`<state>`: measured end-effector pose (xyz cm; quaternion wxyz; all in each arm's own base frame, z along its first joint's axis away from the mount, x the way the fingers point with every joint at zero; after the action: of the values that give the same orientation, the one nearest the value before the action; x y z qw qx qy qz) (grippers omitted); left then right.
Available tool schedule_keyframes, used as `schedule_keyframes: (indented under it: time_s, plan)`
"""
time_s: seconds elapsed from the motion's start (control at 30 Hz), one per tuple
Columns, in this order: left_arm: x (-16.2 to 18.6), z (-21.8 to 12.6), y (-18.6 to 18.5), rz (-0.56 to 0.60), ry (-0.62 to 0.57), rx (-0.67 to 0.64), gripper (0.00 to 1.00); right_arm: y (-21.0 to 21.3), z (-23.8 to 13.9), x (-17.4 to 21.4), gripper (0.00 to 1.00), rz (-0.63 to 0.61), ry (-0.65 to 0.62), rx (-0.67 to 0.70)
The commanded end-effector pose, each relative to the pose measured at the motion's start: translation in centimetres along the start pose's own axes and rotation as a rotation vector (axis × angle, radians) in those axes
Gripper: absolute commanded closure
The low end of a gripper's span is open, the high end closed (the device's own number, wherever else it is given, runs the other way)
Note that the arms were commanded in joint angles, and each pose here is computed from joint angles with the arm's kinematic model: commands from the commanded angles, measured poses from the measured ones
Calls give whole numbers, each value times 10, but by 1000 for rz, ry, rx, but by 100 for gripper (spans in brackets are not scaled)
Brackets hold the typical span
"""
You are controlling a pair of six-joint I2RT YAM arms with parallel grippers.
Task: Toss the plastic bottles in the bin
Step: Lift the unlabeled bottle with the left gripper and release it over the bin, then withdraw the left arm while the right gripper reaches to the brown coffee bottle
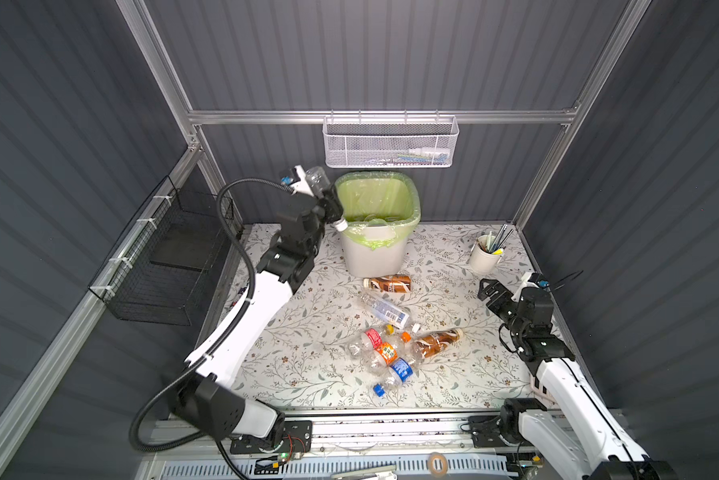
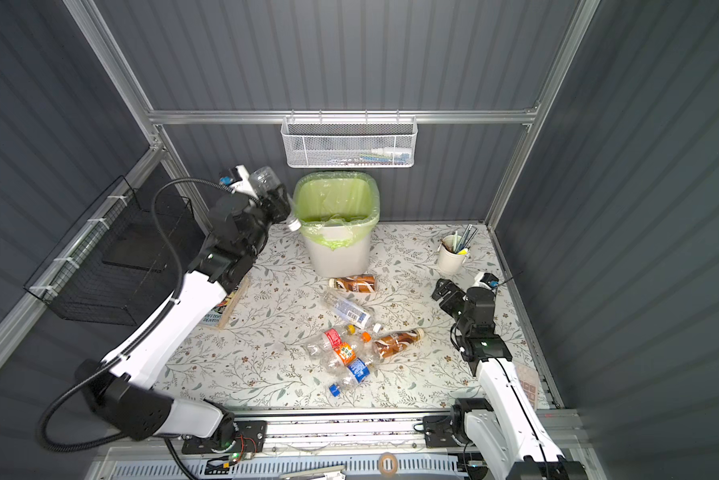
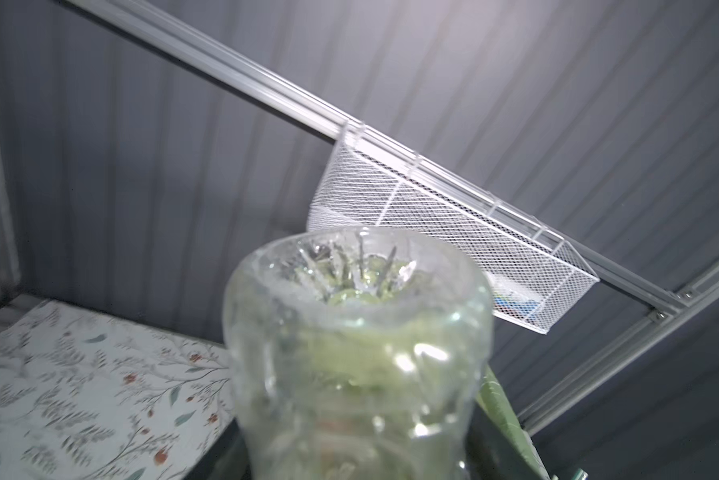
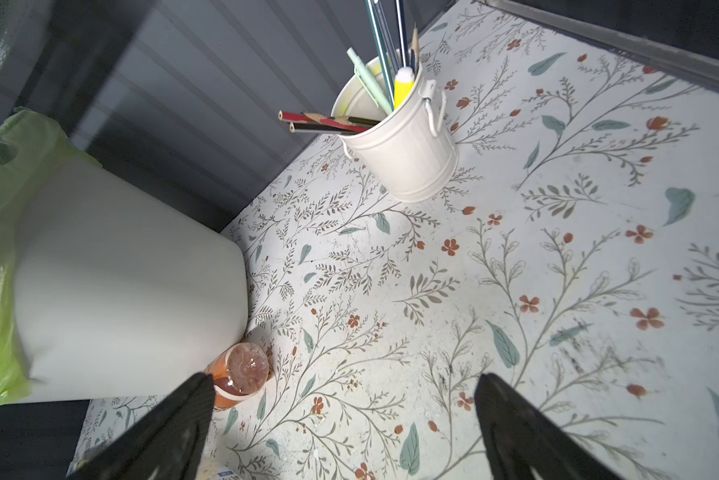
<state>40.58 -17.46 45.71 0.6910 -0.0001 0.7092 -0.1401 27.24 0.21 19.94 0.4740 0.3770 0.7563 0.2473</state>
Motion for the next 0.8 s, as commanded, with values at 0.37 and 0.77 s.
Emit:
schedule_keyframes:
  time_s: [0.37,0.77]
  plan:
    - [-41,4,-37,104,-84,160,0,-16,-3,14,1,23,68,28]
    - [36,-49,-1,205,69,113,0,-29,1,44,1,202,217,96]
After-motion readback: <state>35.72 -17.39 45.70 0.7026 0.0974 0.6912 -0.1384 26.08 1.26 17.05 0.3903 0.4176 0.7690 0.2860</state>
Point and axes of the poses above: each gripper's point midway between its finger pads, its own z axis out along the fingers, its own y axis along the line the jaws close on, x = y × z, the point moved 5 cm from there along -z, back along the fingers, and after that the axes turned 14 degrees about z, right-handed, at the moved point
